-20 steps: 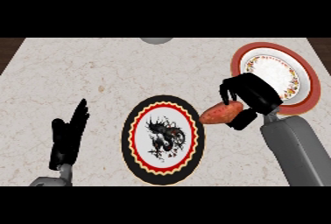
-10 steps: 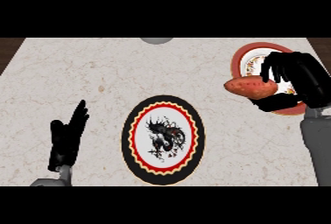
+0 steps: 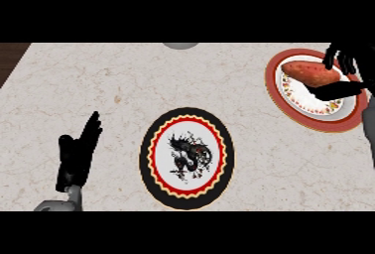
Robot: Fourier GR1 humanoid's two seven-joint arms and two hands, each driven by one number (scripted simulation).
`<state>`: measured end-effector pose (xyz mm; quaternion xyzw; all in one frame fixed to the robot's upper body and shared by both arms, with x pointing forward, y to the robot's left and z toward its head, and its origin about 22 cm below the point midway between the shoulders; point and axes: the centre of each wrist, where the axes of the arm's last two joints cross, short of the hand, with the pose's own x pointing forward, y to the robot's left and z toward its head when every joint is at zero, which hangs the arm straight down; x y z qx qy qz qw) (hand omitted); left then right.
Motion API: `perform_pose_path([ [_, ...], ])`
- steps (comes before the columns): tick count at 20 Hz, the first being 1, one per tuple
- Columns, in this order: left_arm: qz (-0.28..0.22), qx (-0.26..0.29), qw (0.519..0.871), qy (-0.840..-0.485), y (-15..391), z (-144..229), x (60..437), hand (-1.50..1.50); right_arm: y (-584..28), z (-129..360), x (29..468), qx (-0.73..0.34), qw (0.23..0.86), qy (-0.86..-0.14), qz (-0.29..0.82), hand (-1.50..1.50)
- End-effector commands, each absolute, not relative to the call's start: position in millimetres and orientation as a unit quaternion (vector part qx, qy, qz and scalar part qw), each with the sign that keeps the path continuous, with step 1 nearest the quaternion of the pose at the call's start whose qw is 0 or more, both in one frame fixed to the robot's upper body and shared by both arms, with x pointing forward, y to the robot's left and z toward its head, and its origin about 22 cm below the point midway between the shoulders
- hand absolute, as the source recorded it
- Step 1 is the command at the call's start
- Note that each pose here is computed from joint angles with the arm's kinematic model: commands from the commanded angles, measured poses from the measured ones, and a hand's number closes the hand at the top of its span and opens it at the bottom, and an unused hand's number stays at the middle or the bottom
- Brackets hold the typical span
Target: Pick the sweet potato from the plate and place it in the plate
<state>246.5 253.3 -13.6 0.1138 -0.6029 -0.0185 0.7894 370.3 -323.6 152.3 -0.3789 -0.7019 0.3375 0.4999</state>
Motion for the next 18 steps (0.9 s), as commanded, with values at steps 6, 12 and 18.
perform_pose_path([
  [6,-0.016,0.109,0.794,-0.598,243,0,243,0.0,-334,134,410,-0.396,0.521,-0.663,0.363,1.5],
  [12,-0.025,0.1,0.789,-0.605,239,-13,248,0.0,-381,110,414,-0.372,0.582,-0.604,0.398,1.5],
  [18,-0.026,0.1,0.787,-0.609,231,2,263,0.0,-389,82,409,-0.329,0.631,-0.526,0.467,1.5],
])
